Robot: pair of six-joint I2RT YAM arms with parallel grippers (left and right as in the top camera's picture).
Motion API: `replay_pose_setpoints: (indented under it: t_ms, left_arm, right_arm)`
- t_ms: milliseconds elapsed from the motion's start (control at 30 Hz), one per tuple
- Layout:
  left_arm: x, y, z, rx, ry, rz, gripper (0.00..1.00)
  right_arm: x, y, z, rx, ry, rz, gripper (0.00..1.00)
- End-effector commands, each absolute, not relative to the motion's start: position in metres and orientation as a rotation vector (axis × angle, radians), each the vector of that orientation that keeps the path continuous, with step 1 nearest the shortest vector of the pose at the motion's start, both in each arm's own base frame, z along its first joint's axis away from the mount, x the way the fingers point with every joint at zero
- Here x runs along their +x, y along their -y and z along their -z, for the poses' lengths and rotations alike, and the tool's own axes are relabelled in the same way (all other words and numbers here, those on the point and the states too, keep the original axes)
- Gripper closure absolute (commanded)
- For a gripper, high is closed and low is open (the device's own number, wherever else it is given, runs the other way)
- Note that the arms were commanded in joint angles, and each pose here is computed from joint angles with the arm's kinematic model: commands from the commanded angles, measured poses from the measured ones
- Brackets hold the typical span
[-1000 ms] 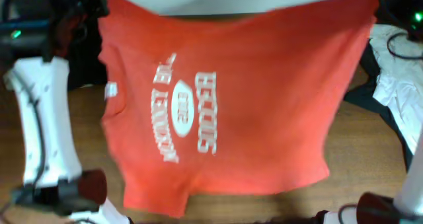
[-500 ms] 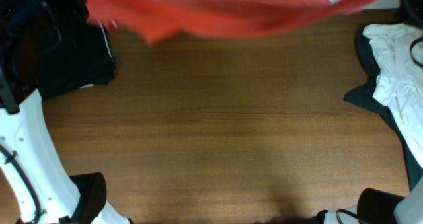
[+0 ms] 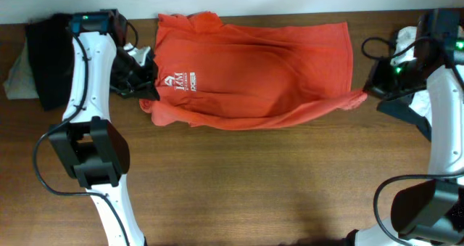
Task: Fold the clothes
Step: 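Lift the T-shirt with both grippers, shake it out, lay it flat, then grasp the bottom hem with both grippers and fold it up toward the collar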
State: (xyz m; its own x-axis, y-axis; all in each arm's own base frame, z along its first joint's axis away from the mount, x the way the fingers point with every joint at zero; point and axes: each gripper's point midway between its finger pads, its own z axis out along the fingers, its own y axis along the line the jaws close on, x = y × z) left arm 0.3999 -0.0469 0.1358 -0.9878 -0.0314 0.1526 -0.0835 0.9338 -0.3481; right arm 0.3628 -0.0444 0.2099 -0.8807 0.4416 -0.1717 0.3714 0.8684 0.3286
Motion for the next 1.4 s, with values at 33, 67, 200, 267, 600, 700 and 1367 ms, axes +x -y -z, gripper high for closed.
replay_pose_setpoints:
  t_ms: [33,67,200,267,600,700,1367]
  left_arm:
    - [0.372,0.073,-0.144,-0.031,2.902,-0.556,1.00]
    - [0.366,0.077,-0.147,-0.047,2.901,-0.552,0.99]
    - [0.356,0.074,-0.188,-0.096,3.024,-0.526,0.99]
    - [0.349,0.066,-0.211,-0.115,3.107,-0.469,0.99]
    - [0.289,0.063,-0.154,-0.055,2.878,-0.422,0.99]
    - [0.274,0.061,-0.137,0.006,2.849,-0.409,1.00]
    - [0.238,0.046,-0.208,0.172,3.145,-0.338,1.00]
  right_arm:
    - [0.341,0.078,-0.208,0.780,-2.810,-0.182,0.96]
    - [0.339,0.085,-0.208,0.805,-2.808,-0.139,0.96]
    - [0.336,0.108,-0.208,0.879,-2.770,-0.096,0.96]
    - [0.337,0.114,-0.209,0.887,-2.756,-0.092,0.96]
    - [0.332,0.103,-0.160,0.899,-2.828,-0.100,0.96]
    - [0.322,0.111,-0.158,0.985,-2.822,-0.093,0.96]
    - [0.235,0.099,-0.181,1.072,-2.794,-0.037,0.96]
